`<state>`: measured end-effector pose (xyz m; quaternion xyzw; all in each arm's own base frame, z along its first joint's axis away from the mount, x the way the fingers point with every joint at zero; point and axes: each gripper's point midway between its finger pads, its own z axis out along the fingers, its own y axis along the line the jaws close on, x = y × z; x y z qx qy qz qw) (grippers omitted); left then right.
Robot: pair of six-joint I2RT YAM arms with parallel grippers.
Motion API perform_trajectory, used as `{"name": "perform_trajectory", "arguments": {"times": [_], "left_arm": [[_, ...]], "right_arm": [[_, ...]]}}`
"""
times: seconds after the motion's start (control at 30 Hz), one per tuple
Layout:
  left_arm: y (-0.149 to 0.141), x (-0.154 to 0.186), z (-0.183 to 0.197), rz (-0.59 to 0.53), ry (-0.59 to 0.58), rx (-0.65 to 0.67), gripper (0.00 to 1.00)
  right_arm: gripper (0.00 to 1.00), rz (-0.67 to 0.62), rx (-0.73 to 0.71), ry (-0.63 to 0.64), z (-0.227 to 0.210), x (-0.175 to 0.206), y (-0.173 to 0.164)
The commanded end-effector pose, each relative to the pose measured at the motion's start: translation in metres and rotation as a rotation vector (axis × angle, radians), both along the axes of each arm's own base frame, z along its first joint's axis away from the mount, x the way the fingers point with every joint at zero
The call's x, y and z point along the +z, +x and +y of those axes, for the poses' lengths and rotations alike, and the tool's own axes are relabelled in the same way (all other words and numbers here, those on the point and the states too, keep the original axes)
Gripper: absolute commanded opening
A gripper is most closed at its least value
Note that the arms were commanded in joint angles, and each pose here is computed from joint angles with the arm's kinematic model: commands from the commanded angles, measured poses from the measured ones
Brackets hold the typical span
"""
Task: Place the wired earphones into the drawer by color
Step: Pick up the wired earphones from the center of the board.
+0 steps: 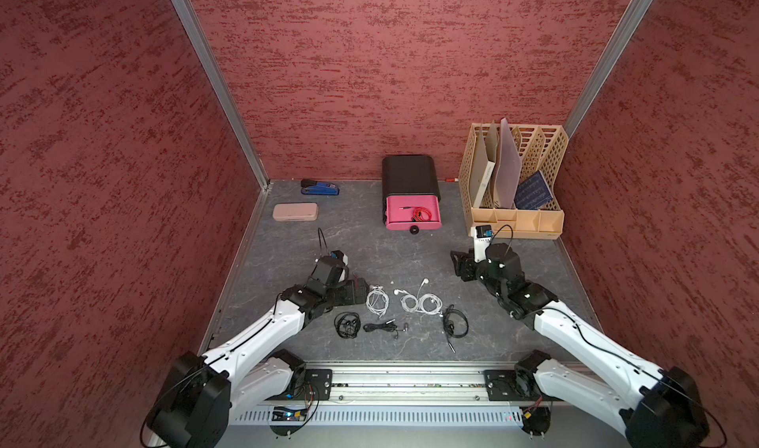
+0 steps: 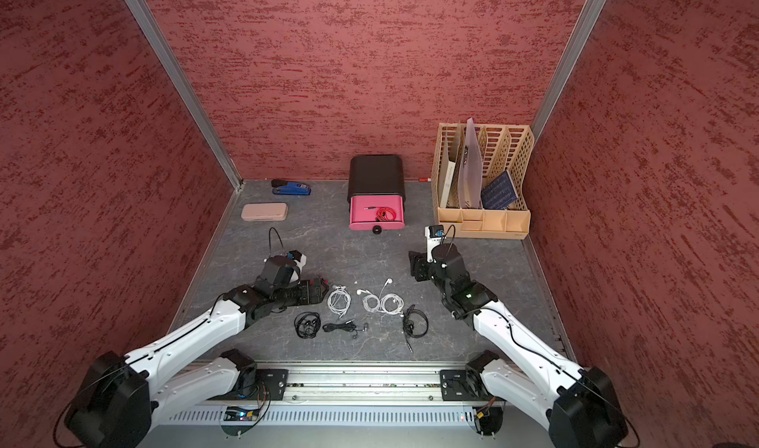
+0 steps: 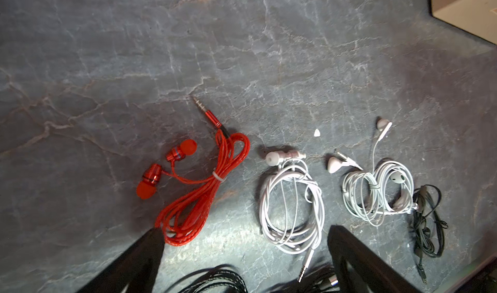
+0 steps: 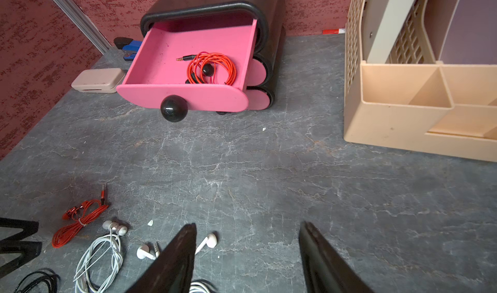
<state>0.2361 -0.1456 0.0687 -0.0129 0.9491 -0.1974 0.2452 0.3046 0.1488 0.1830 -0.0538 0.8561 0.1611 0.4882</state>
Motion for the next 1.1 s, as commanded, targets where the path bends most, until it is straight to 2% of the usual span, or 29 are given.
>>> {"name": "perform_trajectory", "arguments": {"times": [0.0, 0.43, 0.9, 1.07], "left_arm": [[0.000, -0.008, 0.000, 0.018, 0.007, 0.011, 1.00], [0.012, -0.023, 0.015, 0.072, 0.081, 0.104, 1.00], [0.013, -0.032, -0.005, 0.118, 0.029, 0.039, 1.00], [0.010, -0.031, -0.014, 0.127, 0.033, 0.006, 0.94]], "right_arm": [[0.65, -0.026, 0.003, 0.002, -0.001, 0.004, 0.000], [0.65, -0.025, 0.004, 0.000, -0.001, 0.003, 0.000], [0.65, -0.025, 0.004, -0.001, -0.002, 0.003, 0.000], [0.65, -0.024, 0.003, -0.003, -0.002, 0.002, 0.000]]}}
